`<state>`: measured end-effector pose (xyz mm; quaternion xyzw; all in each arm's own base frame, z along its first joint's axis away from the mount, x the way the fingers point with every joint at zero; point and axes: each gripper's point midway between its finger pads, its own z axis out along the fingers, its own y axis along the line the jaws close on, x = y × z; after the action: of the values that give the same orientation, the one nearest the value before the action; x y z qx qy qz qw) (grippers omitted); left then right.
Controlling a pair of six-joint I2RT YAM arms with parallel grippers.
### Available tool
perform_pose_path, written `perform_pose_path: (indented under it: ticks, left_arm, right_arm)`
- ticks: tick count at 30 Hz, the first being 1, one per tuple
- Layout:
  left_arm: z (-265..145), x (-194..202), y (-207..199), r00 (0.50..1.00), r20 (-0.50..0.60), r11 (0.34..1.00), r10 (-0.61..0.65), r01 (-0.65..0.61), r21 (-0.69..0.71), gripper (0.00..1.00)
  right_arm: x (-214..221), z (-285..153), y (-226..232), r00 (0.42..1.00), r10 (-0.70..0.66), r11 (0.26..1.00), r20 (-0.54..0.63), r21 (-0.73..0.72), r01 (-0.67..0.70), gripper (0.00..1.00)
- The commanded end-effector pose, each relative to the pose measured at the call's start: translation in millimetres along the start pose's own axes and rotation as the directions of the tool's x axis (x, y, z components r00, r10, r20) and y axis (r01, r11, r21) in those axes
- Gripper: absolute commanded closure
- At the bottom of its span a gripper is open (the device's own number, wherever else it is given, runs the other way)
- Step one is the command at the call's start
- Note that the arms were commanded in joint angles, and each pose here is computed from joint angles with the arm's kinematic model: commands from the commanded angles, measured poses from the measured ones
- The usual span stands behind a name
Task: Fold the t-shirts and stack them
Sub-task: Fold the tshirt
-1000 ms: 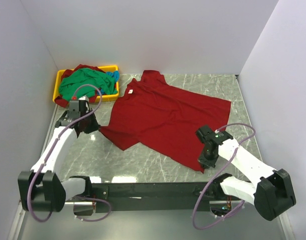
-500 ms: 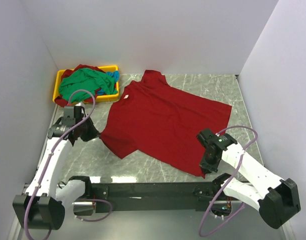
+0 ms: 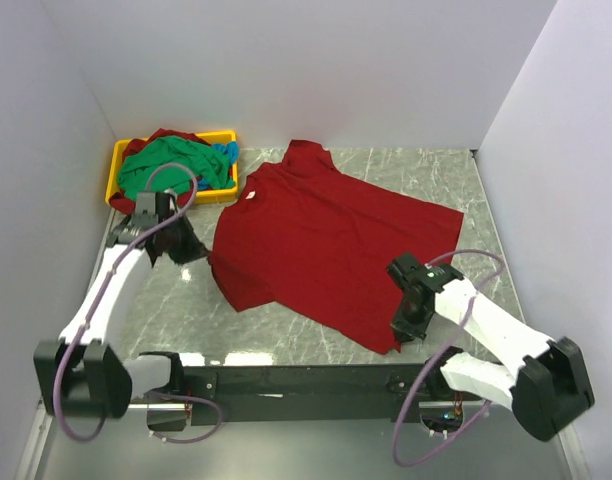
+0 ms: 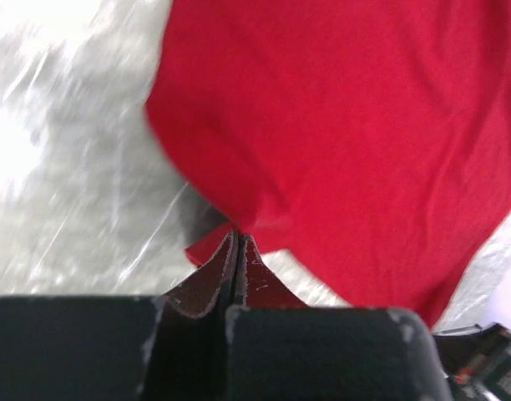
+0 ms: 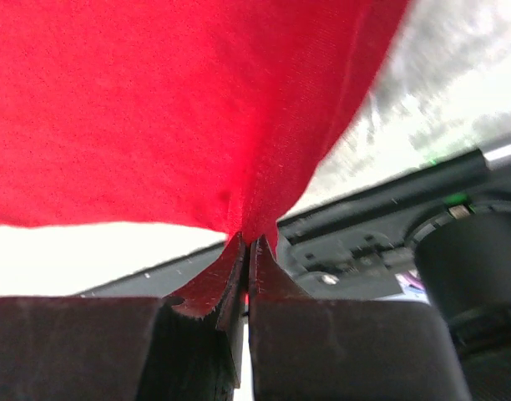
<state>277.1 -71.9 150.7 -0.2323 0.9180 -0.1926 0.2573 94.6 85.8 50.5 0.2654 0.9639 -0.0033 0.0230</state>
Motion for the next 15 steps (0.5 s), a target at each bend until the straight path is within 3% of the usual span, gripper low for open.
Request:
perform_pose_path:
  ticks: [1,5,15]
  left_arm:
    - [4.2,-45.0,-42.0,0.995,0.085,0.989,0.048,-0.059,0.132,0.99]
    - [15.9,-74.8,-70.9,0.991,0.105,0.974,0.085,-0.105,0.200,0.99]
    - [67.6,-104.7,-116.4,0.981,0.052,0.949,0.186,-0.193,0.250,0.99]
  right_arm:
    - [-15.4,10.0,21.6,0.999,0.016,0.999,0.030,-0.044,-0.014,1.00]
    - [-35.3,14.4,35.5,0.998,0.036,0.997,0.049,-0.063,-0.033,1.00]
    - [-98.0,7.7,27.7,0.985,0.143,0.988,0.095,-0.081,-0.135,1.00]
